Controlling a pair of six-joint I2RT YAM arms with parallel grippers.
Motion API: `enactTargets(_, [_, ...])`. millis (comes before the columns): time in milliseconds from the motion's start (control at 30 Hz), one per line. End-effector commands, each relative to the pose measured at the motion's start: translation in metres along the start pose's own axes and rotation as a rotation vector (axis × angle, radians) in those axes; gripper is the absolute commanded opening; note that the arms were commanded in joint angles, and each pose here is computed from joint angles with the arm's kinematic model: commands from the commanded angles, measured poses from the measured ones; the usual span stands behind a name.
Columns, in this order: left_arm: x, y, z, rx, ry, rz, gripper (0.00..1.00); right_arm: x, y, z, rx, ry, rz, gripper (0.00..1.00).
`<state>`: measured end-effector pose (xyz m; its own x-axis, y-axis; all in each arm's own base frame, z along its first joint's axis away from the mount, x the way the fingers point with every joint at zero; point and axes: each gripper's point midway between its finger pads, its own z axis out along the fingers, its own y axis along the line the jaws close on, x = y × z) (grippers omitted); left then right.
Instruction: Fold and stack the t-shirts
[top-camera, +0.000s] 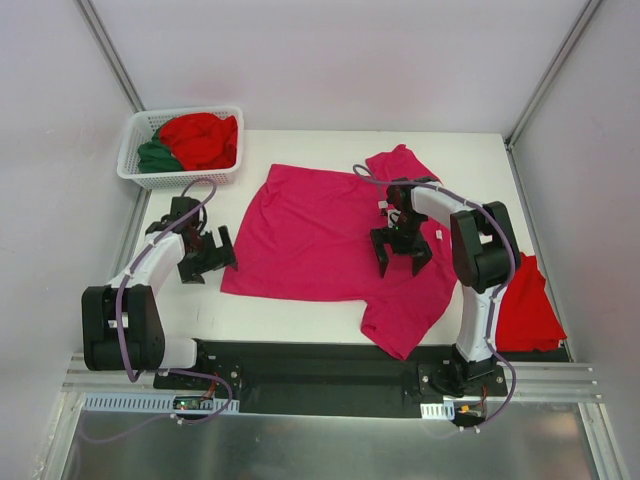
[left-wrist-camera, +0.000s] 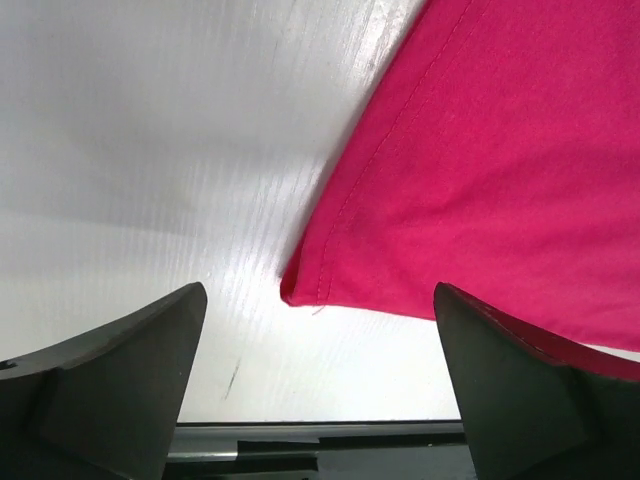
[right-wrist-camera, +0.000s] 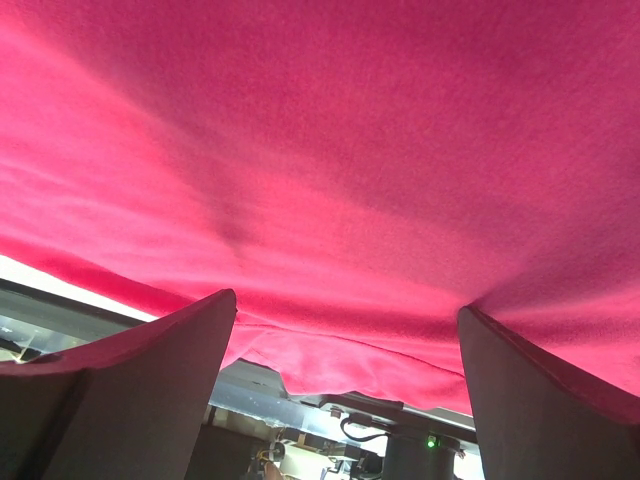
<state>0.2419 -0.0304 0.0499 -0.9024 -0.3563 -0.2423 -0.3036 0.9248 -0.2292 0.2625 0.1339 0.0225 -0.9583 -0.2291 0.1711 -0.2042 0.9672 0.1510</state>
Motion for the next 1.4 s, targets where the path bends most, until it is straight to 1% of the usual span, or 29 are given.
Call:
enactTargets(0, [-0.022,0.001,-0.022,-0.023,-0.079,0.017,0.99,-0.004,0.002,-0.004,0.003,-0.006,-0.016,0.96])
enactTargets(67, [-0.034,-0.005,-0.03,-0.004,-0.113,0.02,0.99,-0.006,0.005,-0.007,-0.001,-0.028,-0.018,0.96])
enactTargets(100, [-0.048,-0.015,-0.039,0.025,-0.148,0.024,0.99,-0.007,0.007,-0.008,-0.012,-0.036,-0.02,0.96])
enactTargets(167, [-0.064,-0.025,-0.039,0.05,-0.157,0.032,0.99,-0.012,0.012,-0.015,-0.023,-0.085,-0.028,0.96])
enactTargets(200, [-0.083,-0.036,-0.048,0.08,-0.191,0.052,0.99,-0.014,0.015,-0.018,-0.031,-0.101,-0.03,0.96])
enactTargets(233, [-0.089,-0.042,-0.038,0.096,-0.153,0.056,0.99,-0.018,0.022,-0.022,-0.055,-0.124,-0.04,0.96])
enactTargets(267, [-0.096,-0.05,-0.037,0.118,-0.148,0.061,0.99,-0.024,0.028,-0.03,-0.069,-0.167,-0.055,0.96])
enactTargets(300, [-0.113,-0.063,-0.042,0.149,-0.177,0.079,1.0,-0.027,0.032,-0.035,-0.078,-0.188,-0.063,0.96])
enactTargets(333, [-0.114,-0.072,-0.03,0.159,-0.142,0.095,0.99,-0.035,0.041,-0.045,-0.086,-0.226,-0.084,0.96])
enactTargets(367, [-0.12,-0.076,-0.028,0.17,-0.14,0.098,0.99,-0.038,0.044,-0.051,-0.088,-0.241,-0.093,0.96])
enactTargets(400, [-0.127,-0.094,-0.029,0.2,-0.15,0.132,0.99,-0.042,0.049,-0.057,-0.095,-0.259,-0.104,0.96])
enactTargets(433, [-0.123,-0.106,-0.017,0.208,-0.117,0.155,0.99,-0.047,0.057,-0.068,-0.103,-0.287,-0.125,0.96])
enactTargets(500, [-0.122,-0.128,-0.013,0.255,-0.095,0.174,0.99,-0.05,0.065,-0.076,-0.116,-0.299,-0.141,0.96])
enactTargets(567, [-0.107,-0.147,0.002,0.288,-0.042,0.19,0.99,-0.055,0.072,-0.089,-0.133,-0.336,-0.153,0.96])
enactTargets(633, [-0.097,-0.157,0.013,0.314,-0.015,0.193,0.99,-0.06,0.083,-0.1,-0.176,-0.374,-0.167,0.96])
enactTargets(667, [-0.084,-0.161,0.018,0.324,0.016,0.191,0.99,-0.064,0.089,-0.108,-0.196,-0.399,-0.172,0.96])
enactTargets(767, [-0.065,-0.158,0.029,0.328,0.042,0.181,0.99,-0.076,0.102,-0.125,-0.25,-0.464,-0.195,0.96])
enactTargets(900, [-0.04,-0.15,0.039,0.334,0.083,0.177,0.99,-0.099,0.128,-0.142,-0.371,-0.543,-0.245,0.96])
enactTargets(967, [-0.026,-0.141,0.043,0.32,0.102,0.17,0.99,-0.115,0.137,-0.138,-0.413,-0.53,-0.24,0.96])
enactTargets(1000, [-0.023,-0.139,0.045,0.32,0.103,0.167,0.99,-0.126,0.148,-0.158,-0.449,-0.573,-0.257,0.96])
enactTargets(1100, [-0.008,-0.129,0.048,0.309,0.122,0.155,0.99,-0.151,0.162,-0.15,-0.513,-0.54,-0.207,0.96])
enactTargets(1133, [-0.005,-0.127,0.048,0.304,0.123,0.153,0.99,-0.162,0.172,-0.166,-0.549,-0.574,-0.189,0.96])
enactTargets(1167, [0.002,-0.122,0.051,0.294,0.138,0.15,0.99,-0.174,0.175,-0.153,-0.567,-0.548,-0.167,0.96])
enactTargets(1200, [0.004,-0.121,0.048,0.297,0.133,0.15,0.99,-0.178,0.183,-0.156,-0.619,-0.539,-0.166,0.96])
enactTargets(1233, [0.006,-0.119,0.048,0.295,0.133,0.151,0.99,-0.188,0.193,-0.165,-0.676,-0.562,-0.145,0.96])
enactTargets(1267, [0.012,-0.115,0.048,0.286,0.141,0.15,0.99,-0.195,0.198,-0.155,-0.72,-0.54,-0.119,0.96])
enactTargets(1300, [0.012,-0.114,0.044,0.291,0.128,0.154,0.99,-0.195,0.208,-0.155,-0.791,-0.517,-0.119,0.96])
enactTargets(1333, [0.014,-0.113,0.043,0.291,0.128,0.156,0.99,-0.206,0.216,-0.151,-0.84,-0.544,-0.132,0.96])
enactTargets(1367, [0.019,-0.11,0.042,0.289,0.135,0.154,0.99,-0.207,0.223,-0.142,-0.899,-0.494,-0.093,0.96])
